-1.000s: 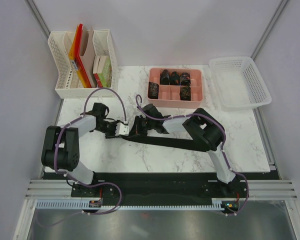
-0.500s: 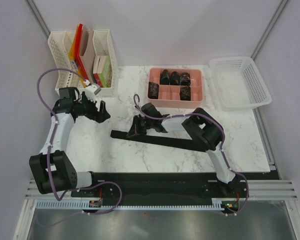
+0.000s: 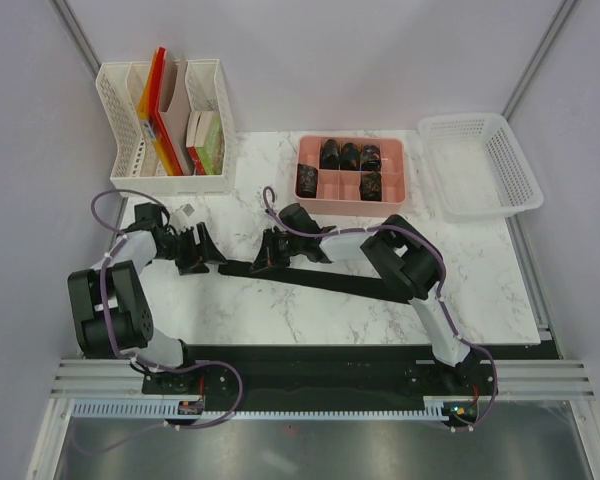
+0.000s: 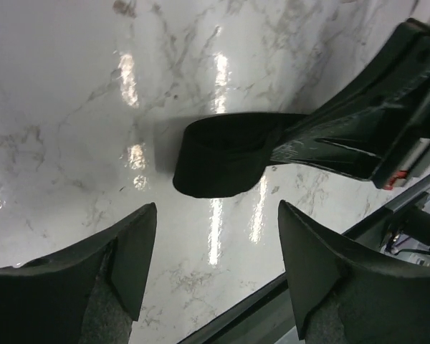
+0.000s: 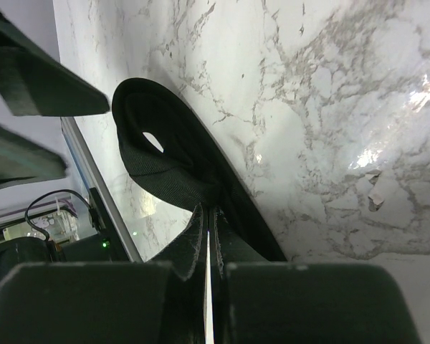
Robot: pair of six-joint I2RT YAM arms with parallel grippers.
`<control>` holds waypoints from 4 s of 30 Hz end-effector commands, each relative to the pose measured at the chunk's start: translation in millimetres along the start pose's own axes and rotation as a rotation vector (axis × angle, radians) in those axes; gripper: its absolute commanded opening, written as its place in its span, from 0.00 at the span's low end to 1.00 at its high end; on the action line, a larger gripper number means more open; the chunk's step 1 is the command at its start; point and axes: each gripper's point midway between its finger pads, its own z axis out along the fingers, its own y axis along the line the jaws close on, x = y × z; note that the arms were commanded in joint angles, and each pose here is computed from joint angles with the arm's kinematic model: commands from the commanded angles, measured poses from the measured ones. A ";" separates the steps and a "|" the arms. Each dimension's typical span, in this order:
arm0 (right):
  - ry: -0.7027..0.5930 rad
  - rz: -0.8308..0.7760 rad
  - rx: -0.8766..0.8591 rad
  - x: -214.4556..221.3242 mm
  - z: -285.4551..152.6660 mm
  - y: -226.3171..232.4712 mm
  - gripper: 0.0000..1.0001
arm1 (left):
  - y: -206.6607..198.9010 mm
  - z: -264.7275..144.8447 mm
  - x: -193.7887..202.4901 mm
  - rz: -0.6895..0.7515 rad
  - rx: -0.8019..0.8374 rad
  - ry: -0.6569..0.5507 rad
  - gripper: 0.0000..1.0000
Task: Roll the ties
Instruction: Roll the tie at the center of the board.
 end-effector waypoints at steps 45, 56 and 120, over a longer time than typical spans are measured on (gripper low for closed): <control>0.033 0.039 0.074 15.3 8.5 -28.0 0.00 | -20.6 80.1 27.9 0.012 -0.159 0.125 0.02; 0.008 0.006 -0.007 -6.1 -24.1 14.8 0.20 | 12.7 86.1 29.2 -0.029 -0.332 0.175 0.02; 0.125 0.048 -0.115 21.6 -8.6 -14.2 0.00 | -57.6 -4.5 35.0 1.695 0.340 -0.198 0.75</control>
